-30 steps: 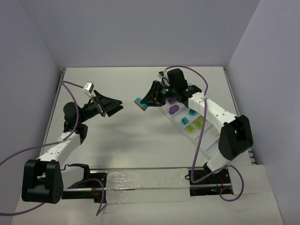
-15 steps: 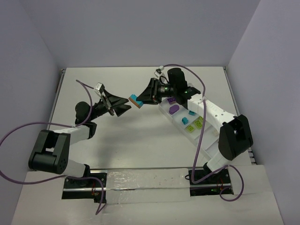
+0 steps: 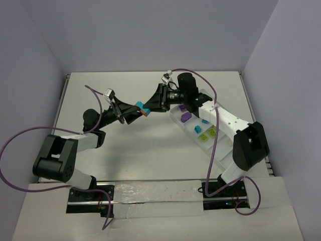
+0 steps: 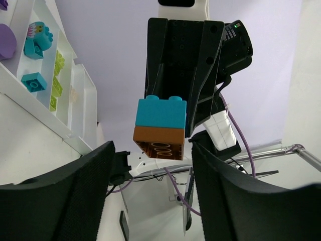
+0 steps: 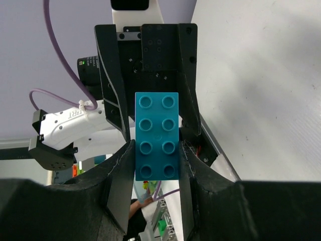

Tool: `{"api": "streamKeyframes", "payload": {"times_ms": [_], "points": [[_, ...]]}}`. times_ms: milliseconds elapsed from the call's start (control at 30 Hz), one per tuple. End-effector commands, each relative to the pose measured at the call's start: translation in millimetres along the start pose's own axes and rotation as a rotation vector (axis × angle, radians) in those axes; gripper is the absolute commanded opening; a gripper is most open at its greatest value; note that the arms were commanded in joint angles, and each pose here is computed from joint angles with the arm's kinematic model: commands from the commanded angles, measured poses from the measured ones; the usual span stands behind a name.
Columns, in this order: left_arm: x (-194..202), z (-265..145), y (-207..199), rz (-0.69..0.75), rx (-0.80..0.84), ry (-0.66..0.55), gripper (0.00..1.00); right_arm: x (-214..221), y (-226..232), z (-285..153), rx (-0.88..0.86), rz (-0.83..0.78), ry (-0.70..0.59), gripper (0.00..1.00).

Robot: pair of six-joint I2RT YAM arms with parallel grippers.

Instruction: Sort the legos into containers by color

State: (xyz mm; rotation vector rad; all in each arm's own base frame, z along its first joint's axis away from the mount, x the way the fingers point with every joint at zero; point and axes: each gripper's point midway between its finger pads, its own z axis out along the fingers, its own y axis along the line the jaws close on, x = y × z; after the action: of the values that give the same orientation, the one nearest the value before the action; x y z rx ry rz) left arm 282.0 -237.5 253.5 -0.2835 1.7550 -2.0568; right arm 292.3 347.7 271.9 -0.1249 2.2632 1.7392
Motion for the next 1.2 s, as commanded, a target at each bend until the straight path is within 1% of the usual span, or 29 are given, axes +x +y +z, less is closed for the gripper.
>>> {"api": "streamKeyframes", "payload": {"times_ms": [0,67,200,300,467,500,600,667,733,933,1167], "points": [[1.3,4.2,-40.9,0.176,0.163,0.011,0.66,-1.9,22.3,2.7,-0.057,-0.060,0.010,0.00],[2.3,4.3,-42.6,0.179,0.170,0.015,0.62,-1.0,21.7,3.3,-0.057,-0.059,0.013,0.00],[2.6,4.5,-45.4,0.190,0.174,0.011,0.61,0.7,20.2,3.8,-0.050,-0.059,0.016,0.00],[2.7,3.9,-46.5,0.192,0.174,0.009,0.54,3.0,17.7,4.8,-0.044,-0.052,0.021,0.00],[4.4,2.2,-49.0,0.196,0.180,0.007,0.35,3.1,17.4,4.7,-0.041,-0.054,0.016,0.00],[4.7,1.9,-49.5,0.198,0.180,0.007,0.31,2.4,17.2,4.5,-0.039,-0.056,0.014,0.00],[7.6,0.8,-50.6,0.217,0.178,0.015,0.11,0.3,13.2,4.6,-0.023,-0.055,0.000,0.00],[8.5,0.0,-48.2,0.215,0.164,0.014,0.03,0.7,8.5,2.8,-0.005,-0.038,-0.005,0.00],[10.3,-1.7,-46.8,0.215,0.156,0.012,0.00,-1.3,1.4,-1.3,0.012,-0.019,-0.027,0.00],[13.2,-5.1,-44.8,0.219,0.142,0.003,0.00,-18.6,-15.9,-20.2,0.061,0.019,-0.117,0.00],[14.5,-6.1,-43.5,0.222,0.129,0.003,0.00,-30.0,-34.1,-35.2,0.106,0.065,-0.182,0.00]]}}
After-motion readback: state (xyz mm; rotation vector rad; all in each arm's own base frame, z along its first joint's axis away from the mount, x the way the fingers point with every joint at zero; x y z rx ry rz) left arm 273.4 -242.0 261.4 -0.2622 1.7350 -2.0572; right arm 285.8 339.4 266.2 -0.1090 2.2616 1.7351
